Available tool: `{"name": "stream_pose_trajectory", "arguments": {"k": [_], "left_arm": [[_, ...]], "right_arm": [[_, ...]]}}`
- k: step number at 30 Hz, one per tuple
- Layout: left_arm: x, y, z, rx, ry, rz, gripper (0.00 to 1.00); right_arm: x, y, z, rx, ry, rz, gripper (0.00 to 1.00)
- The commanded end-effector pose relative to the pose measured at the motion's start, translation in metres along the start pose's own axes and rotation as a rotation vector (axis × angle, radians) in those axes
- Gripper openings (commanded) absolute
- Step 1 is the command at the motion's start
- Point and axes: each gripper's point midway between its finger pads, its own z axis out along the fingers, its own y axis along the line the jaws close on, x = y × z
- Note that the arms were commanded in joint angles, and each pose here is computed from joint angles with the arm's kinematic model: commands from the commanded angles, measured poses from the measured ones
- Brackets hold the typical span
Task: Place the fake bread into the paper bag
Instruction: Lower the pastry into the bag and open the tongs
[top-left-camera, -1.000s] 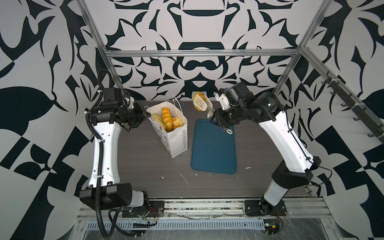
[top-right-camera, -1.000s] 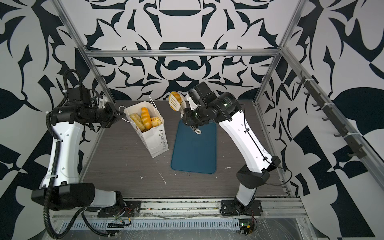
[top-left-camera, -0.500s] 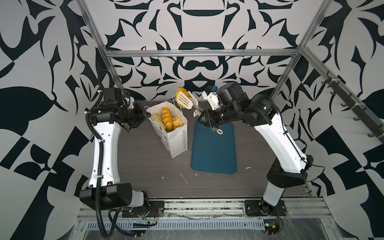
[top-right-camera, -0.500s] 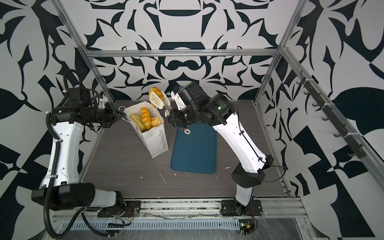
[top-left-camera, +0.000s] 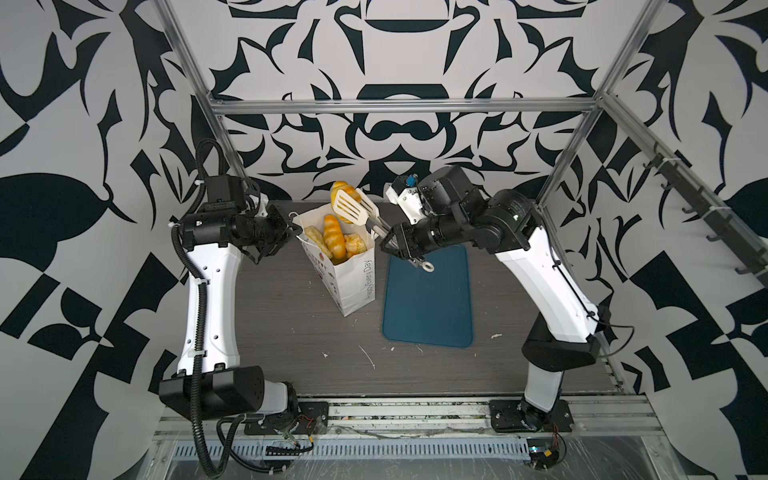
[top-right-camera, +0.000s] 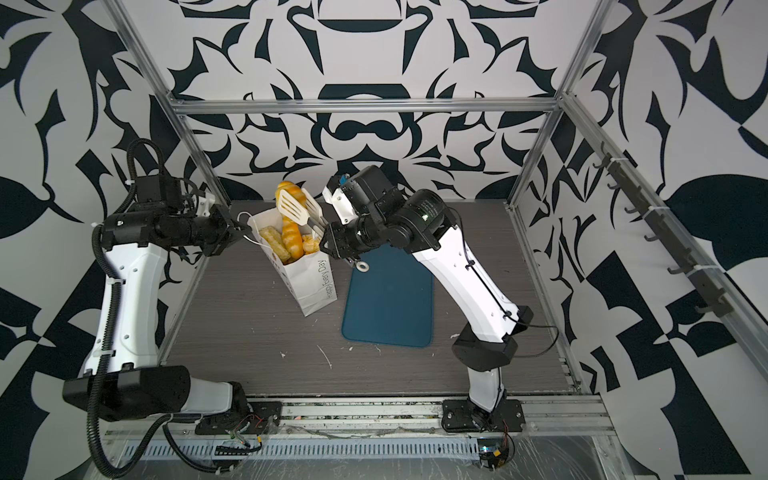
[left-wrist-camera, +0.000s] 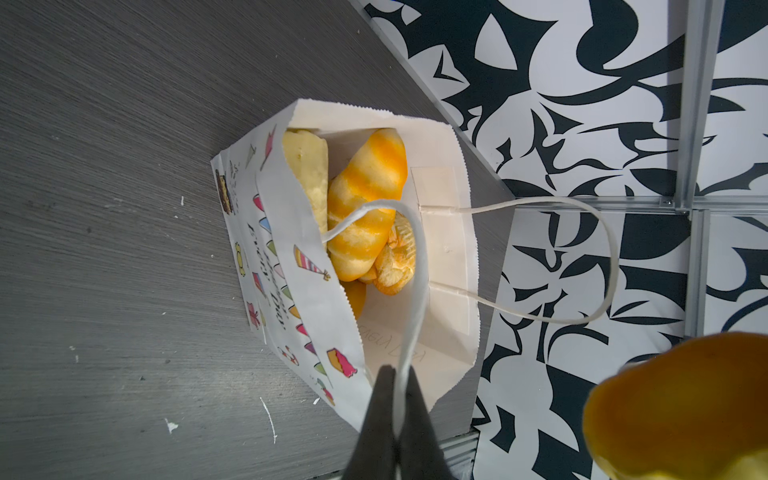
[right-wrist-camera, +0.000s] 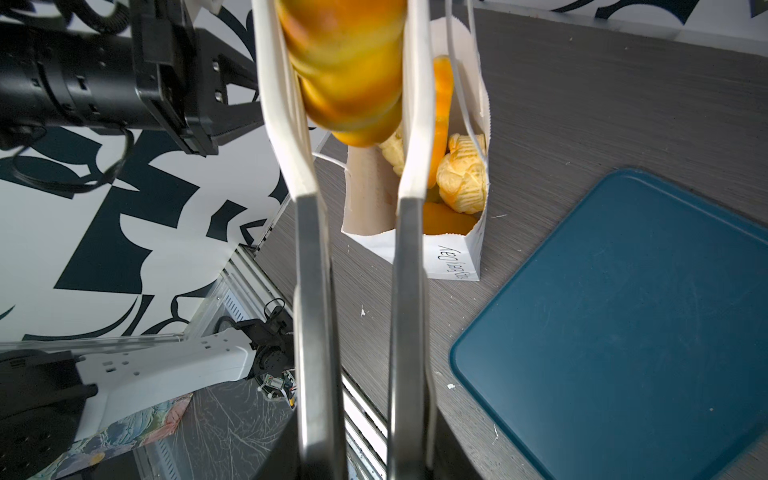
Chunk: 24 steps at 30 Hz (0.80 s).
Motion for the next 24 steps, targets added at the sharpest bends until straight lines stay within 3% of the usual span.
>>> {"name": "stream_pose_trajectory", "arguments": {"k": [1, 24], "left_arm": [[0.003, 0.000, -0.003, -0.008, 0.010, -0.013, 0.00], [0.001, 0.001, 0.002, 0.000, 0.013, -0.020, 0.00]], "right_arm": [[-0.001, 0.019, -0.010, -0.060, -0.021, -0.060, 0.35], [0.026, -0.015, 0.032, 0.070, 0.125, -0.017, 0.38]]}}
